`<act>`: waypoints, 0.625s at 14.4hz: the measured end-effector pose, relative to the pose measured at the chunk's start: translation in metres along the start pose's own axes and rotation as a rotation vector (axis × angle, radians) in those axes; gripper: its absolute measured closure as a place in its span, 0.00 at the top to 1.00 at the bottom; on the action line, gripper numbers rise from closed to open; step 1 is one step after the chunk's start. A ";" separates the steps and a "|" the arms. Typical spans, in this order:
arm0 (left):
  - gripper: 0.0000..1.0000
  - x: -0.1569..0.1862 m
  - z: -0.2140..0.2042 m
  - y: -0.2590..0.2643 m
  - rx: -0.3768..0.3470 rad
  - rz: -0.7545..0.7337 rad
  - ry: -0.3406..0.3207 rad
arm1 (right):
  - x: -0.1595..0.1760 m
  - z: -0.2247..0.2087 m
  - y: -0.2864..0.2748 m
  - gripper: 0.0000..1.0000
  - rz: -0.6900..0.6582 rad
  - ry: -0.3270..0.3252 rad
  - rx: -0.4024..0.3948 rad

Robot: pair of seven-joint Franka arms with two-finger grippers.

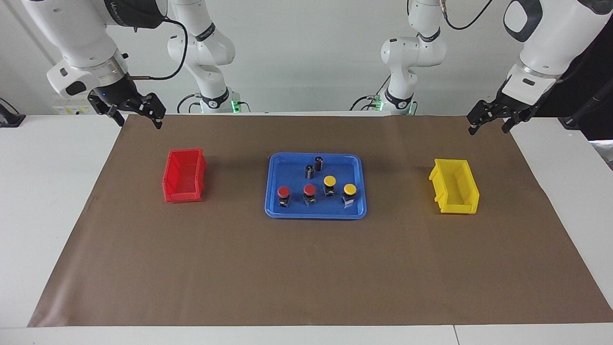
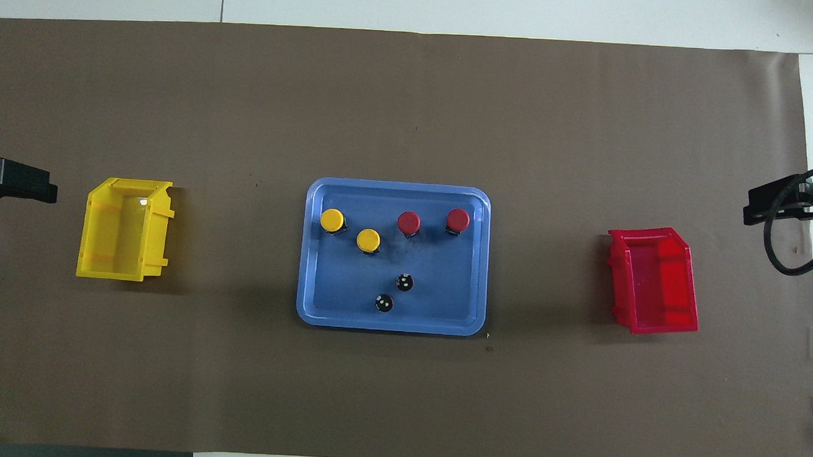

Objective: Sort red and yellow buttons by color

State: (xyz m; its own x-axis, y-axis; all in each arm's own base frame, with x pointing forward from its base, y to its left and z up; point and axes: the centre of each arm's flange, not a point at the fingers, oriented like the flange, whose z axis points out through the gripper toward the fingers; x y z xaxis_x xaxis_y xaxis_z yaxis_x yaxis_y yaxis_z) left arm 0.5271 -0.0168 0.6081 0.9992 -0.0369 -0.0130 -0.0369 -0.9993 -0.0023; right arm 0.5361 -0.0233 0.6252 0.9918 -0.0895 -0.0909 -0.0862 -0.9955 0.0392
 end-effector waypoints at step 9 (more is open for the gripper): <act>1.00 0.000 0.000 0.000 0.000 0.000 -0.003 | -0.001 -0.001 -0.003 1.00 -0.005 0.002 0.000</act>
State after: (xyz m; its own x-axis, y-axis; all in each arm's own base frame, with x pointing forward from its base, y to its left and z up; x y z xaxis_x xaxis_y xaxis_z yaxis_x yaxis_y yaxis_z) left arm 0.5268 -0.0170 0.6078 0.9992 -0.0373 -0.0155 -0.0374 -0.9993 -0.0023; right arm 0.5357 -0.0205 0.6262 0.9925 -0.0842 -0.0891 -0.0810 -0.9959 0.0391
